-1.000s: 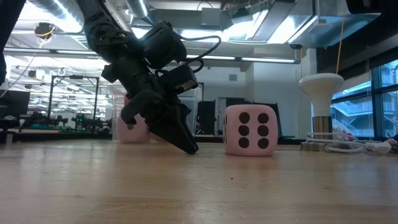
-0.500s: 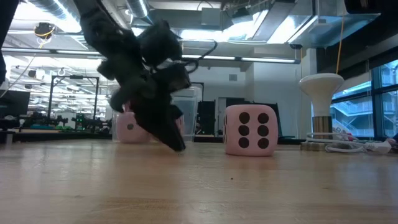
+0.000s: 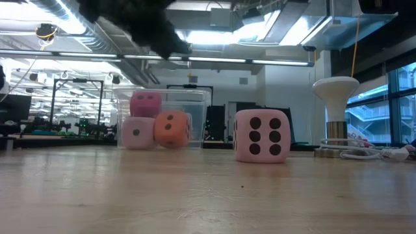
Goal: Pick & Place Dice
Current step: Put the small blue dice into the transparent bin
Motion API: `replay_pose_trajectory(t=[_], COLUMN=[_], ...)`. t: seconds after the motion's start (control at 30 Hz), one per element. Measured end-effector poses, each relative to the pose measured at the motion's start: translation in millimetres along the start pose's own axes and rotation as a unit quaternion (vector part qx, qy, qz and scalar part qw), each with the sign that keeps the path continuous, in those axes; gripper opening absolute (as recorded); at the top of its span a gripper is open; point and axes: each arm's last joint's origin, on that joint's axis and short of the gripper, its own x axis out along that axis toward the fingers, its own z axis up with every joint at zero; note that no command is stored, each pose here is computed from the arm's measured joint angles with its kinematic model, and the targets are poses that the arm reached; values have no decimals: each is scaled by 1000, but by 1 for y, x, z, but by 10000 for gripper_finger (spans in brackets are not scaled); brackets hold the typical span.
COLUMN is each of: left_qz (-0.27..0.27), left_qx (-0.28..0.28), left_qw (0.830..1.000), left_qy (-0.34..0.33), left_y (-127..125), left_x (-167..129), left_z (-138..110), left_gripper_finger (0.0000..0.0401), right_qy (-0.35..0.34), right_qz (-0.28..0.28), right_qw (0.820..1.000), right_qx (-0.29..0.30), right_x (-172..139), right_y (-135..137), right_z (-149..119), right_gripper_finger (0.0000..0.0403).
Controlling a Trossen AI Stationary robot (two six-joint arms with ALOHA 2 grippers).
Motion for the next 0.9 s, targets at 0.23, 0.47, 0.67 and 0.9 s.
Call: replay_pose_trajectory(t=[0.23,0.47,0.67,0.9], left_qz=[184,249,248,201], left_qx=[-24,-62,-93,-121], left_qw=[980,966,958,943], left_qy=[-70,-40,105,238], left_y=[32,89,140,172], left_x=[-54,-91,-105,-95], left_z=[20,24,29,34], left_gripper_finger=[10,10,10,10], right_qy=[-46,-66,-66,-66], right_qz=[-5,-7,-7,-6], right_qw=[999,998,998,998], right_qx=[-1,-9,-9,-9], right_x=[0,0,0,0], right_y=[0,0,0,0], right_z=[3,4,4,4], right_gripper_finger=[119,119,119,119])
